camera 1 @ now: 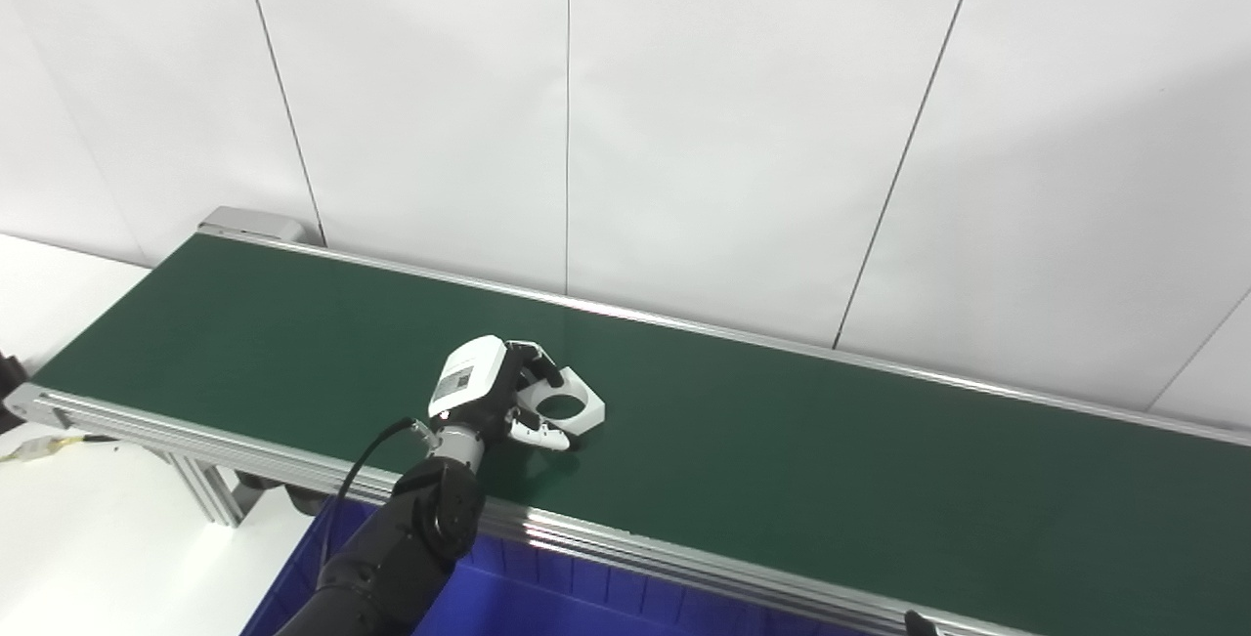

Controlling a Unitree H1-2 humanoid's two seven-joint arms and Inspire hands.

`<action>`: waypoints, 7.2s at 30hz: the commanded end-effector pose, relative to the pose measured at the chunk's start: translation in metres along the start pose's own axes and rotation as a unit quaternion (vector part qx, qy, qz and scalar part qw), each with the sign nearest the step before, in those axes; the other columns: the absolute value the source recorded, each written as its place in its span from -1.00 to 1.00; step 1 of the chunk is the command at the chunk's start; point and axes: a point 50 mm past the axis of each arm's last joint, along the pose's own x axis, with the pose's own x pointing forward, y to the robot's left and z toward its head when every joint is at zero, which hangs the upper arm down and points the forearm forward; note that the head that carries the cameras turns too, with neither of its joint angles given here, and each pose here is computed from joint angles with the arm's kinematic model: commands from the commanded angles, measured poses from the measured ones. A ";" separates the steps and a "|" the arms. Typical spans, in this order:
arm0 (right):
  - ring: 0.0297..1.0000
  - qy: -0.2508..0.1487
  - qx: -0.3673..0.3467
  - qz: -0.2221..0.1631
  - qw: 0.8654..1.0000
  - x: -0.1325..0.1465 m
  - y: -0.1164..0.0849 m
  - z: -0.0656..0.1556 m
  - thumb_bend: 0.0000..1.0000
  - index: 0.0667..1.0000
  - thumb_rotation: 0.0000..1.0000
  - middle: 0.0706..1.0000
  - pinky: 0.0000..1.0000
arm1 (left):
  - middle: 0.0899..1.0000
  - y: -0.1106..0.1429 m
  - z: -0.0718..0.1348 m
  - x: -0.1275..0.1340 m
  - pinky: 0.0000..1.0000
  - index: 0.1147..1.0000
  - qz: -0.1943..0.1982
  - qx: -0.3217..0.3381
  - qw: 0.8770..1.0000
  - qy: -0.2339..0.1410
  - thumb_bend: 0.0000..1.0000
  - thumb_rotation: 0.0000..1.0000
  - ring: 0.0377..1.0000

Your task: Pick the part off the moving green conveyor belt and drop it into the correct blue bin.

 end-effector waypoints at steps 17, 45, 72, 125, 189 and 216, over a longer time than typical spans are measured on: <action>0.88 -0.045 -0.001 -0.012 0.999 0.005 -0.004 0.014 0.93 0.83 -0.95 0.88 0.82 | -0.15 0.058 0.046 -0.013 -0.23 -0.01 0.098 -0.049 0.983 -0.146 -0.01 -1.00 -0.27; 0.86 -0.054 0.001 -0.015 0.998 0.006 0.001 0.024 0.94 0.81 -0.81 0.87 0.76 | -0.09 0.090 0.043 -0.058 -0.16 -0.04 0.043 -0.060 0.963 -0.260 -0.01 -1.00 -0.24; 0.74 -0.064 -0.013 -0.026 0.998 0.018 -0.016 0.036 0.97 0.76 -0.56 0.77 0.69 | -0.10 0.079 0.052 -0.099 -0.14 -0.07 -0.099 -0.075 0.929 -0.350 0.00 -1.00 -0.21; 0.76 -0.057 0.005 -0.028 0.998 0.014 -0.010 0.042 0.97 0.75 -0.59 0.76 0.71 | -0.14 -0.006 0.069 -0.099 -0.11 0.00 -0.318 0.119 0.917 -0.208 -0.01 -1.00 -0.25; 0.73 -0.052 -0.008 -0.029 0.998 0.016 -0.009 0.037 1.00 0.75 -0.52 0.76 0.66 | 0.69 0.019 0.040 -0.157 0.47 0.64 -0.285 -0.266 0.893 -0.227 0.70 -0.69 0.59; 0.79 -0.037 -0.015 -0.011 0.999 0.008 -0.006 0.030 1.00 0.81 -0.52 0.80 0.76 | 1.00 -0.015 0.040 -0.187 0.87 1.00 -0.251 -0.295 0.906 -0.172 0.82 -0.42 1.00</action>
